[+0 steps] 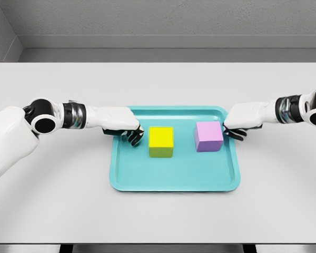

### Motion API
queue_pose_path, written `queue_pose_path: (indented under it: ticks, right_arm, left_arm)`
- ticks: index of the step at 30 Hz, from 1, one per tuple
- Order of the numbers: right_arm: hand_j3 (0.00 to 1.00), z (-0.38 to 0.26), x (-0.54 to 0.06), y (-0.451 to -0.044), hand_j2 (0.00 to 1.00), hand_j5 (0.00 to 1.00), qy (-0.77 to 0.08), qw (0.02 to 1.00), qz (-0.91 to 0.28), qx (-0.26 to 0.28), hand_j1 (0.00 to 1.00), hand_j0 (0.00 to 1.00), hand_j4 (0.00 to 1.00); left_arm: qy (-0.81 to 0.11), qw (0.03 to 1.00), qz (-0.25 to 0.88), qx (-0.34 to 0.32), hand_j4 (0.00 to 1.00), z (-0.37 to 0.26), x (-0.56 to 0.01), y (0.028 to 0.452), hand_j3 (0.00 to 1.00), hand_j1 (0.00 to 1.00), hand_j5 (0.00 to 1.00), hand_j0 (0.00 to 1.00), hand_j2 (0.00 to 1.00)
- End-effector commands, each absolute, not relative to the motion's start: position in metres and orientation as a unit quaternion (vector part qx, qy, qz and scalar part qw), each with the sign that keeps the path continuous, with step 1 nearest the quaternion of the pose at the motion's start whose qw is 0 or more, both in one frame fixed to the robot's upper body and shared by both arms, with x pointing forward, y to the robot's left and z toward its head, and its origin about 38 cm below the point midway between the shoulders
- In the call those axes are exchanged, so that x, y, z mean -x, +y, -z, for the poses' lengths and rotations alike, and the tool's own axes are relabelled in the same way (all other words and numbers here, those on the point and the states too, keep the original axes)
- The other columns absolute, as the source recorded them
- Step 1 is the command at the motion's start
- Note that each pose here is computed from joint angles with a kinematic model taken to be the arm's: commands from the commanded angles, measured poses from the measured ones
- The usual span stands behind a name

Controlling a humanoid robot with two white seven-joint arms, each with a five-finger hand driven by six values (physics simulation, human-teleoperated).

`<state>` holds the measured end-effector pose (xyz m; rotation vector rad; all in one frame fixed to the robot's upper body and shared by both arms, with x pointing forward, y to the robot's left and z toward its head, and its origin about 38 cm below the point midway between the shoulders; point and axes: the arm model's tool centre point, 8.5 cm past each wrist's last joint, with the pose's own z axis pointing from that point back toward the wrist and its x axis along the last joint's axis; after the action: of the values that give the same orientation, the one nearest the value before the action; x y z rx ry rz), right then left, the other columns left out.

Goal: Push two cubes

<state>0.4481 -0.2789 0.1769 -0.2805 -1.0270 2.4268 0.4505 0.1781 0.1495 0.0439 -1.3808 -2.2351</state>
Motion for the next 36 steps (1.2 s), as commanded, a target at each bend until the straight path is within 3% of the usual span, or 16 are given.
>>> queue_pose_path:
  ticks: [1,6,10,26,36]
  right_arm:
    - [0.0,-0.177,-0.451,-0.282,0.0,0.0,-0.376,0.251,-0.886,0.105,0.0,0.0,0.0]
    - [0.0,-0.183,-0.46,-0.286,0.0,0.0,-0.379,0.26,-0.881,0.115,0.0,0.0,0.0]
    - [0.0,-0.178,-0.46,-0.261,0.0,0.0,-0.39,0.243,-0.883,0.1,0.0,0.0,0.0]
    - [0.0,-0.173,-0.422,-0.224,0.0,0.0,-0.388,0.165,-0.905,0.061,0.0,0.0,0.0]
    - [0.01,-0.2,-0.445,-0.272,0.01,0.01,-0.394,0.22,-0.885,0.115,0.01,0.01,0.01]
  left_arm:
    - [-0.51,0.256,0.821,-0.016,0.24,-0.15,-0.451,0.179,0.24,0.24,0.24,0.24,0.24]
    - [-0.51,0.258,0.82,-0.017,0.24,-0.151,-0.452,0.181,0.24,0.24,0.24,0.24,0.24]
    - [-0.51,0.258,0.821,-0.018,0.24,-0.151,-0.452,0.181,0.24,0.24,0.24,0.24,0.24]
    - [-0.51,0.257,0.821,-0.016,0.24,-0.15,-0.451,0.179,0.24,0.24,0.24,0.24,0.24]
    - [-0.509,0.253,0.823,-0.01,0.24,-0.147,-0.448,0.173,0.24,0.24,0.24,0.24,0.24]
